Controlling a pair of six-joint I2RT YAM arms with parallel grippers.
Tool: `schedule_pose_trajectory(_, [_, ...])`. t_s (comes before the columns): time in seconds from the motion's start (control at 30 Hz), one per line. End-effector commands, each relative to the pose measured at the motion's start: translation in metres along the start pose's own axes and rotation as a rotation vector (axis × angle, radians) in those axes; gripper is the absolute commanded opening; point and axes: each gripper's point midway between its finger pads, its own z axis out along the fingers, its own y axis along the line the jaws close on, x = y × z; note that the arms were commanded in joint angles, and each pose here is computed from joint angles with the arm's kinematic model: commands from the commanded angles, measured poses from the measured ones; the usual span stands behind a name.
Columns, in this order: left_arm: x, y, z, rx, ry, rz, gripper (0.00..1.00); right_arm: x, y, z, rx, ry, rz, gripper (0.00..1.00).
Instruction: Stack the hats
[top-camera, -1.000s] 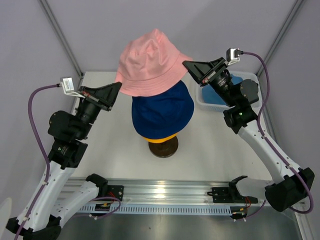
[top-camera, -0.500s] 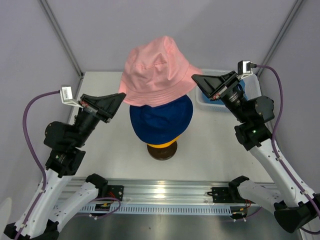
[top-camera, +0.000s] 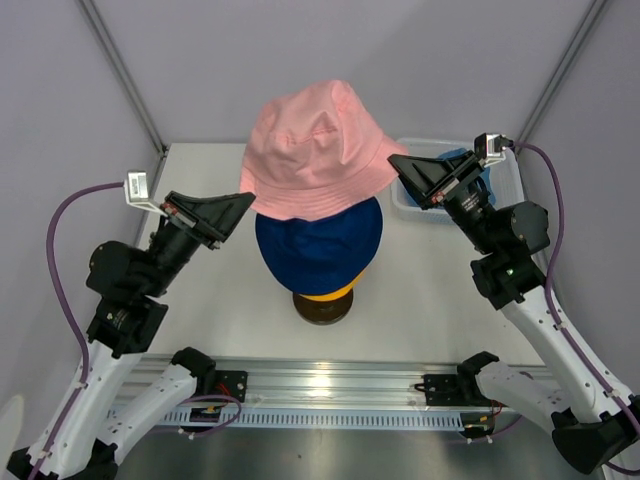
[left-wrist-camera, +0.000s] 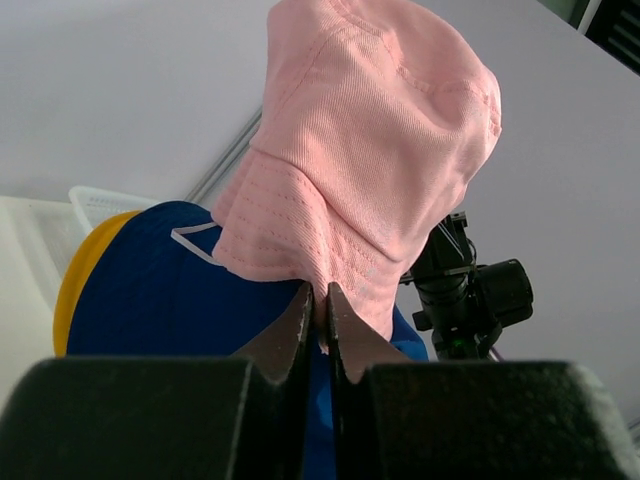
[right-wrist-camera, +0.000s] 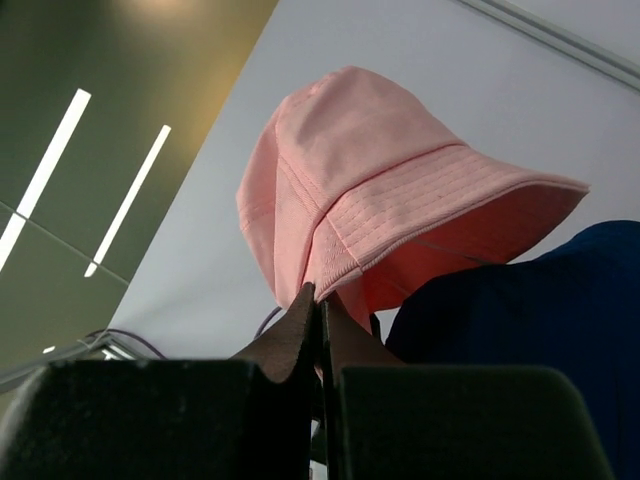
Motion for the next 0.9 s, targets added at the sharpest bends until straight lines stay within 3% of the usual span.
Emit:
schedule_pose_trajectory(0.0, [-0.008, -0.015, -0.005, 0.012, -0.003, -0.051, 0.11, -0.013, 0.039, 0.001, -0.094, -0.050, 0.044, 0.00])
schedule_pose_trajectory(0.2, [-0.017, -0.020, -0.007, -0.009, -0.038, -0.163, 0.16, -0.010, 0.056, 0.017, -0.120, 0.002, 0.059, 0.00])
schedule_pose_trajectory(0.53, [0.007, -0.022, -0.008, 0.017, 0.062, -0.363, 0.15, 0.006, 0.041, 0.010, -0.088, 0.030, 0.108, 0.00])
schedule_pose_trajectory(0.87, [-0.002, -0.041, -0.030, 0.065, 0.043, -0.299, 0.15, 0.012, 0.036, -0.014, -0.035, 0.022, 0.073, 0.00])
